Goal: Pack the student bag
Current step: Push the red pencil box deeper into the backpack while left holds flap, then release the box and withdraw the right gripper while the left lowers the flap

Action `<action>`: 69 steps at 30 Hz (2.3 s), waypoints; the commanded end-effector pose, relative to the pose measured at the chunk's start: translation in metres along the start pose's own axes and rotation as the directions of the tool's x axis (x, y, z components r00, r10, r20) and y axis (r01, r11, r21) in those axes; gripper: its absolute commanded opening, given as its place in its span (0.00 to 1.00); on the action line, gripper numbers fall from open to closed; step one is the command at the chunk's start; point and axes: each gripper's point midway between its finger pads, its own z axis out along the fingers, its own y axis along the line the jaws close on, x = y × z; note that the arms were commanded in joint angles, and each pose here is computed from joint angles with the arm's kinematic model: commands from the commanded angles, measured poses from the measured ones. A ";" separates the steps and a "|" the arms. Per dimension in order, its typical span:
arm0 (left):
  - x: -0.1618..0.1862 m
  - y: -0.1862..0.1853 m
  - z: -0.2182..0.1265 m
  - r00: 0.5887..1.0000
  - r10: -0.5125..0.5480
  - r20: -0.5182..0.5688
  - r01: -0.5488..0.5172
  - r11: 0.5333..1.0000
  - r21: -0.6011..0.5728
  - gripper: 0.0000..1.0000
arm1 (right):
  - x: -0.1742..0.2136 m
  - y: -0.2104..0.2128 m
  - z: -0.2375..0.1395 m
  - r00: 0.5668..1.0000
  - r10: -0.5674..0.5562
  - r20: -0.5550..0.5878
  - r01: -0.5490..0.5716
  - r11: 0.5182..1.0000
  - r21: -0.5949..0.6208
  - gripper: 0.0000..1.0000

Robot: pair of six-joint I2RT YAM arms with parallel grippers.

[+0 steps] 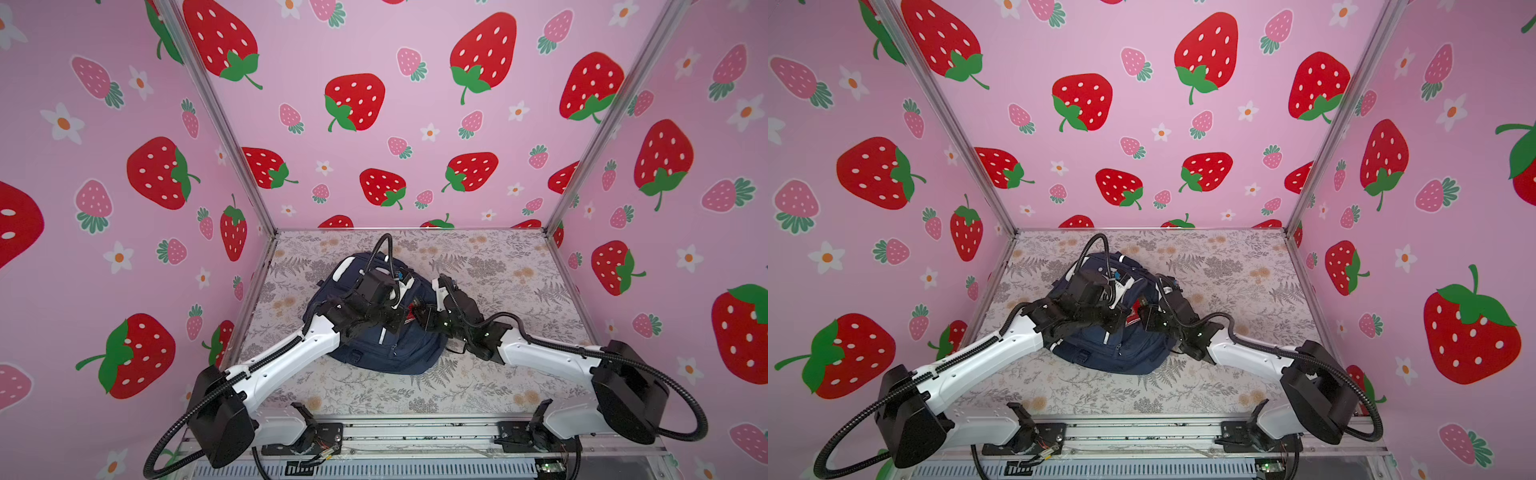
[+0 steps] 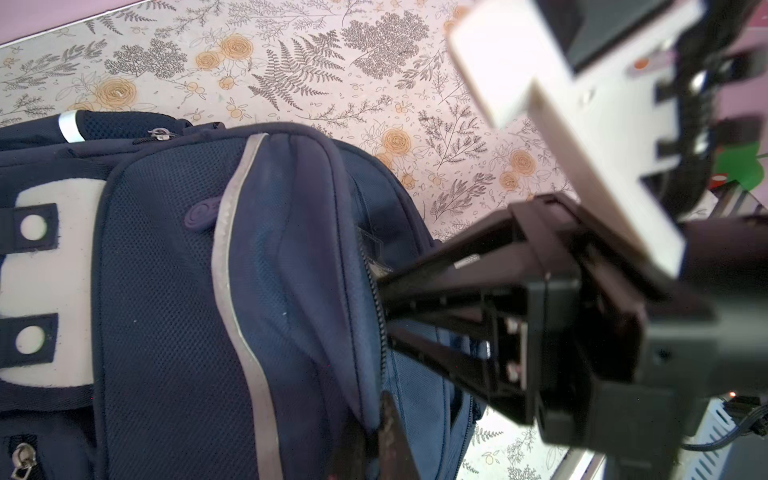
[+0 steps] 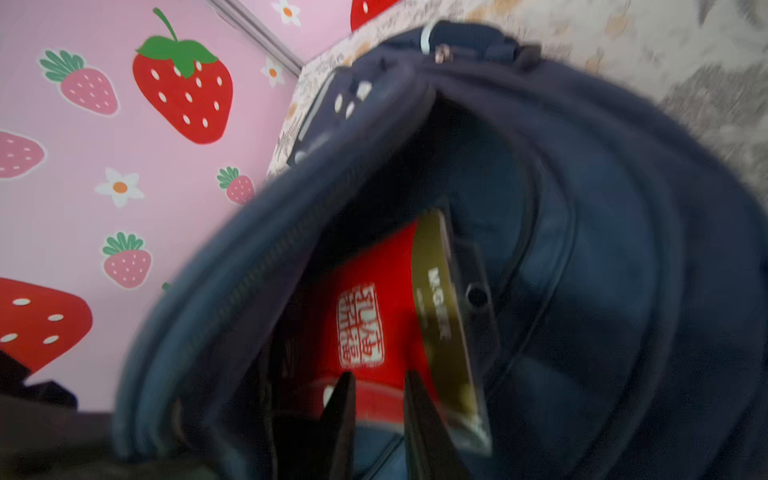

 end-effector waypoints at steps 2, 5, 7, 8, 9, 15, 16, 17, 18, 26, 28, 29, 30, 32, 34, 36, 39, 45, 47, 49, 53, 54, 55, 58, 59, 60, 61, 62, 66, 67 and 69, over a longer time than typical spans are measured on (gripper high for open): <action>-0.035 -0.021 -0.020 0.990 0.035 0.134 -0.047 0.995 0.089 0.00 | 0.020 -0.002 -0.001 0.999 -0.012 -0.038 0.012 1.000 0.000 0.22; -0.036 -0.024 -0.020 0.990 0.037 0.133 -0.052 0.993 0.107 0.00 | 0.019 0.002 0.005 0.999 -0.017 -0.039 0.016 1.000 -0.008 0.22; -0.037 -0.027 -0.020 0.990 0.033 0.135 -0.050 0.991 0.121 0.00 | 0.012 0.004 0.011 0.999 -0.023 -0.027 0.024 1.000 0.007 0.22; -0.036 -0.027 -0.020 0.991 0.030 0.133 -0.047 0.991 0.123 0.00 | 0.009 0.005 0.015 0.999 -0.030 -0.024 0.030 0.999 0.009 0.22; -0.036 -0.028 -0.020 0.991 0.030 0.131 -0.047 0.991 0.129 0.00 | 0.005 0.007 0.019 0.999 -0.037 -0.021 0.037 0.999 0.011 0.22; -0.024 -0.039 -0.019 0.994 -0.013 0.110 -0.009 0.979 0.203 0.00 | -0.032 0.002 0.039 0.998 -0.052 0.044 0.050 0.998 0.042 0.22; -0.021 -0.039 -0.017 0.995 -0.023 0.101 0.002 0.978 0.209 0.00 | -0.038 0.002 0.042 0.997 -0.056 0.053 0.053 0.998 0.040 0.22; -0.017 -0.040 -0.016 0.995 -0.032 0.094 0.011 0.977 0.214 0.00 | -0.045 0.004 0.045 0.996 -0.060 0.060 0.058 0.998 0.037 0.22; -0.014 -0.040 -0.016 0.995 -0.043 0.088 0.023 0.976 0.217 0.00 | -0.050 0.006 0.047 0.996 -0.068 0.064 0.066 0.997 0.032 0.23; 0.005 -0.021 -0.019 0.985 -0.147 0.094 0.134 0.983 0.128 0.00 | -0.045 -0.025 0.011 0.994 -0.067 0.089 0.055 0.990 0.130 0.51; 0.011 -0.015 -0.018 0.981 -0.172 0.091 0.162 0.981 0.104 0.00 | -0.040 -0.028 -0.007 0.993 -0.075 0.092 0.063 0.990 0.126 0.58; 0.013 -0.014 -0.017 0.980 -0.181 0.087 0.172 0.980 0.101 0.00 | -0.036 -0.028 -0.016 0.993 -0.082 0.080 0.072 0.990 0.122 0.59; 0.016 -0.015 -0.016 0.979 -0.188 0.081 0.179 0.978 0.104 0.00 | -0.033 -0.029 -0.026 0.993 -0.093 0.076 0.083 0.989 0.123 0.60; 0.020 -0.015 -0.015 0.977 -0.201 0.065 0.194 0.976 0.104 0.00 | -0.030 -0.036 -0.045 0.991 -0.108 0.076 0.095 0.983 0.156 0.63; 0.025 -0.014 -0.012 0.975 -0.215 0.047 0.209 0.972 0.103 0.00 | -0.031 -0.051 -0.058 0.989 -0.123 0.081 0.103 0.969 0.226 0.69; 0.028 -0.016 -0.010 0.970 -0.240 0.036 0.234 0.965 0.115 0.14 | -0.034 -0.067 -0.062 0.991 -0.120 0.061 0.100 0.960 0.263 0.71; 0.026 -0.020 -0.013 0.956 -0.291 0.039 0.283 0.948 0.143 0.42 | -0.039 -0.062 -0.058 0.991 -0.133 0.019 0.126 0.968 0.219 0.70; 0.039 -0.006 -0.042 0.899 -0.433 0.070 0.426 0.900 0.095 0.58 | -0.044 -0.063 -0.049 0.981 -0.191 -0.045 0.196 0.945 0.263 0.72; 0.059 0.006 -0.050 0.855 -0.515 0.060 0.513 0.857 0.045 0.63 | -0.043 -0.071 -0.042 0.977 -0.202 -0.075 0.215 0.933 0.288 0.72; 0.084 0.019 -0.054 0.788 -0.614 0.044 0.615 0.789 0.001 0.67 | -0.044 -0.073 -0.035 0.975 -0.207 -0.084 0.223 0.933 0.283 0.72; 0.117 0.028 -0.047 0.590 -0.807 0.004 0.803 0.588 0.095 0.71 | -0.045 -0.076 -0.028 0.976 -0.195 -0.099 0.216 0.929 0.299 0.65; 0.120 0.030 -0.043 0.532 -0.847 -0.003 0.838 0.527 0.140 0.73 | -0.045 -0.070 -0.028 0.976 -0.195 -0.091 0.213 0.936 0.281 0.64; 0.118 0.031 -0.041 0.493 -0.870 -0.003 0.855 0.484 0.186 0.74 | -0.045 -0.065 -0.030 0.976 -0.201 -0.079 0.215 0.939 0.268 0.64; 0.105 0.030 -0.036 0.427 -0.904 0.001 0.862 0.408 0.302 0.75 | -0.033 -0.048 -0.038 0.969 -0.238 -0.072 0.249 0.933 0.261 0.63; 0.102 0.030 -0.036 0.429 -0.903 0.003 0.857 0.409 0.313 0.75 | -0.027 -0.043 -0.042 0.965 -0.251 -0.075 0.262 0.926 0.271 0.63; 0.098 0.030 -0.035 0.436 -0.900 0.003 0.851 0.414 0.322 0.75 | -0.021 -0.040 -0.045 0.962 -0.263 -0.079 0.275 0.918 0.285 0.62; 0.095 0.030 -0.035 0.439 -0.899 0.002 0.848 0.415 0.329 0.75 | -0.014 -0.037 -0.048 0.958 -0.271 -0.088 0.285 0.911 0.299 0.61; 0.092 0.029 -0.034 0.438 -0.899 0.001 0.846 0.413 0.336 0.74 | -0.008 -0.034 -0.052 0.956 -0.280 -0.088 0.294 0.902 0.317 0.61; 0.090 0.032 -0.024 0.424 -0.906 -0.011 0.854 0.395 0.340 0.66 | 0.027 -0.017 -0.058 0.949 -0.299 -0.098 0.314 0.887 0.338 0.63; 0.088 0.032 -0.022 0.421 -0.907 -0.017 0.853 0.390 0.348 0.63 | 0.035 -0.012 -0.058 0.948 -0.301 -0.101 0.317 0.888 0.334 0.64; 0.082 0.032 -0.016 0.419 -0.908 -0.026 0.847 0.380 0.371 0.53 | 0.053 -0.001 -0.055 0.941 -0.317 -0.120 0.339 0.883 0.325 0.65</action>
